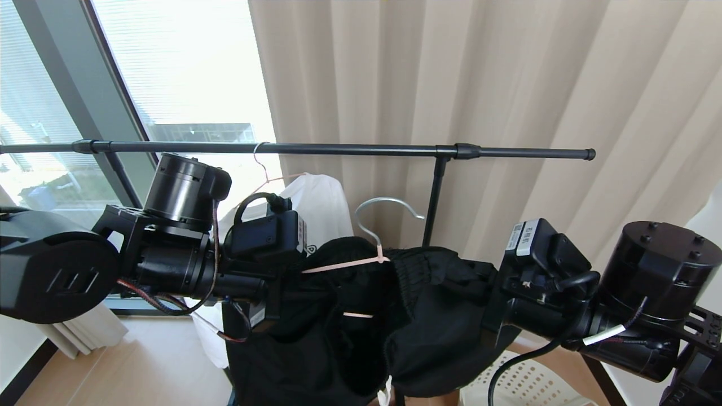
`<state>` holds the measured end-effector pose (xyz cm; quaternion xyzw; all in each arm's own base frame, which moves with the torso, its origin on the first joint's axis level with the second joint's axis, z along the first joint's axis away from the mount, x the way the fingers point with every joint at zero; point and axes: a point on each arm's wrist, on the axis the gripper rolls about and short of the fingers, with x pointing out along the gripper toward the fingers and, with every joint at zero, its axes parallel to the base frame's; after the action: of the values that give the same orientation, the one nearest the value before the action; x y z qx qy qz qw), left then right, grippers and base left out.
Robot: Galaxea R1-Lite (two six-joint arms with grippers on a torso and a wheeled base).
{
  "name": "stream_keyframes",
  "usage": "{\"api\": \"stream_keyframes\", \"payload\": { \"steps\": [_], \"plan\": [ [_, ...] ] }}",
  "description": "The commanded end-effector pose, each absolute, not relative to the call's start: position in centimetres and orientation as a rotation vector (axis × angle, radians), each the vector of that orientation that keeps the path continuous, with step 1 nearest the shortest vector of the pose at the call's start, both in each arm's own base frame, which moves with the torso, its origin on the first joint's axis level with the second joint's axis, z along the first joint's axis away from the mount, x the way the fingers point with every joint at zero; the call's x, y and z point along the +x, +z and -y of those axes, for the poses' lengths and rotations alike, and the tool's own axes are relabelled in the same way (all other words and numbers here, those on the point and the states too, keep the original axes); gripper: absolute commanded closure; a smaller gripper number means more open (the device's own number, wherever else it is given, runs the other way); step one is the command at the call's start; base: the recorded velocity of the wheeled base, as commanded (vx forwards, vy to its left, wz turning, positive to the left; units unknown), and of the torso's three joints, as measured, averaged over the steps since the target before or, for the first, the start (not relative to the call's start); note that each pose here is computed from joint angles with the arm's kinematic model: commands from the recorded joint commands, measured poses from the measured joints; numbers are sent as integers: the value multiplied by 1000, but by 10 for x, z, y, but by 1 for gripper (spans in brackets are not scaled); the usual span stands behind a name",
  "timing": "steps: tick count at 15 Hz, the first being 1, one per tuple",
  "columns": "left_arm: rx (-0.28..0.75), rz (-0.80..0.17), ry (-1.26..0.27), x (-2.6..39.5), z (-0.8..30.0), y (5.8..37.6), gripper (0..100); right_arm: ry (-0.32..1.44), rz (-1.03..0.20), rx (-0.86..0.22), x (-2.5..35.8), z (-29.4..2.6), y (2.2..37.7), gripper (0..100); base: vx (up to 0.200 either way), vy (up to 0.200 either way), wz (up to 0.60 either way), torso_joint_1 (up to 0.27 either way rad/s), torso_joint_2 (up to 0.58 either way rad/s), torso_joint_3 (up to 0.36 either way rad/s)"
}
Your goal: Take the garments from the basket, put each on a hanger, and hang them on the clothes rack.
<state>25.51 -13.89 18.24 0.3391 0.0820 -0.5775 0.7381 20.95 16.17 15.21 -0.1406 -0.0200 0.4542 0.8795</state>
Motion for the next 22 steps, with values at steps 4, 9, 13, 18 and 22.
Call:
{"api": "stream_keyframes", "payload": {
  "steps": [4, 9, 13, 18, 22],
  "plan": [
    [750, -163, -1274, 248, 139, 186, 100, 927, 52, -289, 213, -165, 156, 100, 0, 0, 0, 0, 0, 0],
    [749, -147, -1258, 247, 136, 191, 100, 895, 8, -302, 214, -164, 153, 0, 0, 0, 0, 0, 0, 0],
    [751, -141, -1246, 247, 135, 194, 100, 856, 7, -301, 218, -152, 154, 0, 0, 0, 0, 0, 0, 0],
    [744, -146, -1205, 249, 124, 197, 100, 836, 1, -305, 219, -146, 153, 0, 0, 0, 0, 0, 0, 0],
    [688, -172, -1153, 247, 113, 203, 100, 890, 13, -375, 214, -138, 146, 0, 0, 0, 0, 0, 0, 0]
  ]
}}
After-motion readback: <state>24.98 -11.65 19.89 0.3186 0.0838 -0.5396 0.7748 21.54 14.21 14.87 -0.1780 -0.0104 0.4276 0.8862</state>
